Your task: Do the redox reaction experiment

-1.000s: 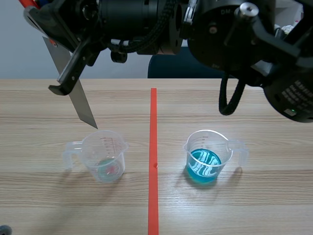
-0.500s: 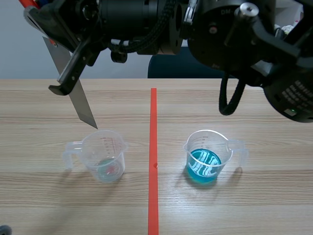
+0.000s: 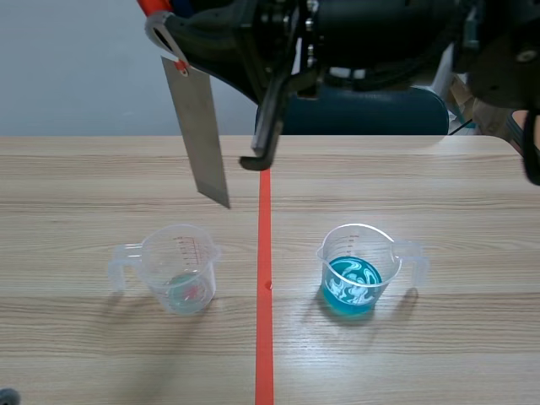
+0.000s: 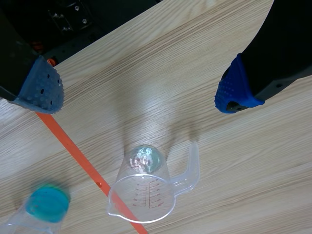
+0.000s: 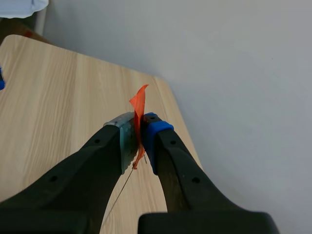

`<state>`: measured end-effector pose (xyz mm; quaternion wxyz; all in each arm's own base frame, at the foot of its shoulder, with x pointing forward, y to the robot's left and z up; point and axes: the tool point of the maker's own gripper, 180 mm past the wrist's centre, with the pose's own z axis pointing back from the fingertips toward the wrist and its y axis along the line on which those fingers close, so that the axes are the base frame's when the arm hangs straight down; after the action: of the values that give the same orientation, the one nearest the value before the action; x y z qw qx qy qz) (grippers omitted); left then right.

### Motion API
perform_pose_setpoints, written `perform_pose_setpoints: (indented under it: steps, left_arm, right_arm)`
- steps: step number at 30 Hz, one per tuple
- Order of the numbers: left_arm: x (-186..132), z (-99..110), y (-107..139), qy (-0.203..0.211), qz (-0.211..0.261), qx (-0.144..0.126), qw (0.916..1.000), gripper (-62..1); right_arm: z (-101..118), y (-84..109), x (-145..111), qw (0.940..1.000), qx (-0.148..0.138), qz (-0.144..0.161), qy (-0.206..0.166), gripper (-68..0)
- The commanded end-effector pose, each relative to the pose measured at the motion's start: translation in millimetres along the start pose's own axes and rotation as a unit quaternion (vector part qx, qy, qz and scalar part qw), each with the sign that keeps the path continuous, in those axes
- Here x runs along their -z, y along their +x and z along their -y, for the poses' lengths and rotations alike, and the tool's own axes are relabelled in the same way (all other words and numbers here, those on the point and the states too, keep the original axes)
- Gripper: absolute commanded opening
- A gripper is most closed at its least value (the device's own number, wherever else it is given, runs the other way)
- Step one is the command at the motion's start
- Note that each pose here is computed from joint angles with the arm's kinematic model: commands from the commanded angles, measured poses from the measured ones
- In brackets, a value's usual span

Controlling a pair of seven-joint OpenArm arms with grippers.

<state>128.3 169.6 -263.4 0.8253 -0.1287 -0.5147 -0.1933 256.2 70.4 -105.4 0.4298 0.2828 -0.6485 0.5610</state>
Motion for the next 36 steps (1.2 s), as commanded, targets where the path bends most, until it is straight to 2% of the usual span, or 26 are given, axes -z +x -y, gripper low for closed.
perform_pose_setpoints:
  steps: [1,7,12,17,25,36]
  left_arm:
    - [2.0,2.0,11.8,-0.003,0.019,0.000,0.9998,1.4]
    - [2.0,2.0,11.9,-0.003,0.019,0.000,0.9998,1.4]
    - [2.0,2.0,11.9,-0.003,0.019,0.000,0.9998,1.4]
    - [2.0,1.9,11.9,-0.003,0.019,0.000,0.9998,1.4]
    - [2.0,1.9,11.9,-0.003,0.019,0.000,0.9998,1.4]
    - [2.0,1.9,11.9,-0.003,0.019,0.000,0.9998,1.4]
  right_arm:
    - [6.3,8.2,-9.4,0.9999,-0.005,0.012,-0.001,-66.8]
    - [14.4,3.2,-45.3,1.0000,-0.004,0.005,-0.003,-66.8]
    - [7.3,1.7,-71.1,0.9996,0.000,-0.003,0.027,-66.8]
    - [9.8,-0.7,-90.4,0.9997,0.003,-0.014,0.022,-66.8]
    - [11.8,-8.2,-109.1,0.9990,0.010,-0.042,0.016,-66.8]
    - [12.1,-15.5,-118.5,0.9977,-0.009,-0.064,0.017,-66.8]
